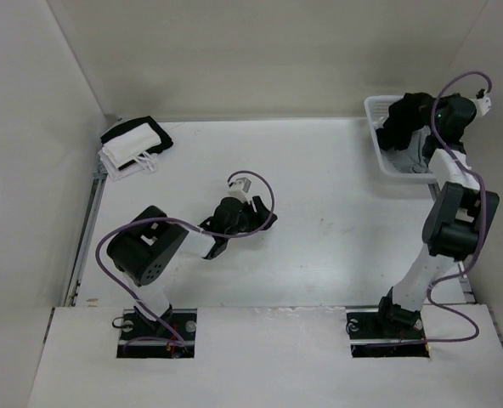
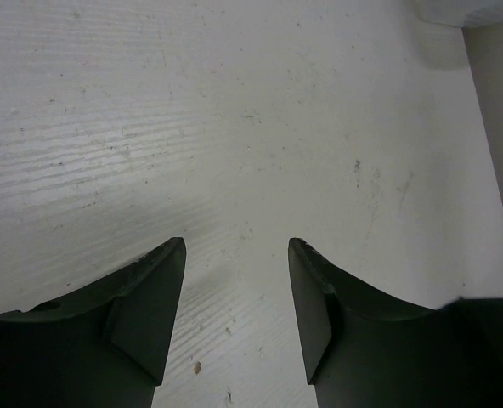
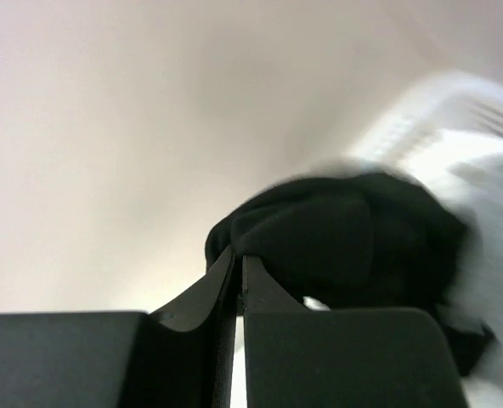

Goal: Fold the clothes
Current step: Grab the tank top from the pile, then move the tank top to the center of the board

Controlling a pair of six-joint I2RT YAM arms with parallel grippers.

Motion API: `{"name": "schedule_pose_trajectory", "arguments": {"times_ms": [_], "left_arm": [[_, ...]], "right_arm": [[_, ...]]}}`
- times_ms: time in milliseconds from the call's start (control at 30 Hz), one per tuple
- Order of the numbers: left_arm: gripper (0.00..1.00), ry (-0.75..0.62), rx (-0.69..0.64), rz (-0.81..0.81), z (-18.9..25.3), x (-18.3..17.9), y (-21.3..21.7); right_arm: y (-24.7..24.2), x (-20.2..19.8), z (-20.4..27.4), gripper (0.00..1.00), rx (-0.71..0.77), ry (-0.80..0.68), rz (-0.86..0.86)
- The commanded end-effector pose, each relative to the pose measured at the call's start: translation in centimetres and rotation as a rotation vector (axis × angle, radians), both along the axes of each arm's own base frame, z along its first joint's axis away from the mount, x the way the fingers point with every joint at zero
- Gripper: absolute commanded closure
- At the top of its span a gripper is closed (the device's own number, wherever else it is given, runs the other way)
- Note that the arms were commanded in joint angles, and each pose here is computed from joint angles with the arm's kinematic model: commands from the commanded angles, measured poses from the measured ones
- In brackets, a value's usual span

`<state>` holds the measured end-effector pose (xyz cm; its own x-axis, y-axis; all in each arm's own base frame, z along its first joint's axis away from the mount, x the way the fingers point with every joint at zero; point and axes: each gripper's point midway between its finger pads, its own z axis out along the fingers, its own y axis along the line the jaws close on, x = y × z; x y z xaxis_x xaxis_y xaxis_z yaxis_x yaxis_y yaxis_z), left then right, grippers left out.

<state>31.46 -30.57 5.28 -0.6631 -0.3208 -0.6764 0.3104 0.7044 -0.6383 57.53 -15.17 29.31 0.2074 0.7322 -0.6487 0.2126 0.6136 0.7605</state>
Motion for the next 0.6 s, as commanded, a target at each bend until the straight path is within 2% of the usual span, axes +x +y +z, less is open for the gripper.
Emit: {"name": "schedule_pose_trajectory", "arguments": {"times_ms": [0, 100, 167, 267, 333, 367, 467, 567], "left_arm": [[0.50, -0.139, -0.153, 0.018, 6.8, 0.5, 0.0], [0.51, -0.178, -0.177, 0.053, 8.8, 0.4, 1.2], [0.51, -0.196, -0.187, 0.085, 9.7, 0.5, 2.1], [0.50, -0.234, -0.193, 0.192, 12.1, 0.9, 5.0], [0.50, -0.255, -0.193, 0.269, 13.4, 1.2, 7.2], [0.50, -0.264, -0.197, 0.307, 14.1, 1.2, 8.5], [0.49, -0.284, -0.216, 0.381, 15.5, 0.9, 10.9], [0.44, -0.280, -0.200, 0.472, 15.7, 0.5, 14.4]], "right_arm": [[9.0, -5.9, 13.5, 0.95, -0.109, -0.356, 0.181], [15.9, -11.4, 18.2, 0.95, -0.130, -0.465, 0.333], [18.8, -14.2, 20.4, 0.95, -0.147, -0.516, 0.406], [25.9, -22.8, 26.1, 0.94, -0.172, -0.677, 0.612], [28.7, -26.8, 27.5, 0.93, -0.164, -0.731, 0.718], [30.2, -28.9, 27.1, 0.92, -0.143, -0.744, 0.770], [31.7, -29.6, 22.9, 0.91, -0.066, -0.671, 0.809], [35.9, -27.3, 12.1, 0.88, 0.037, -0.452, 0.913]]}}
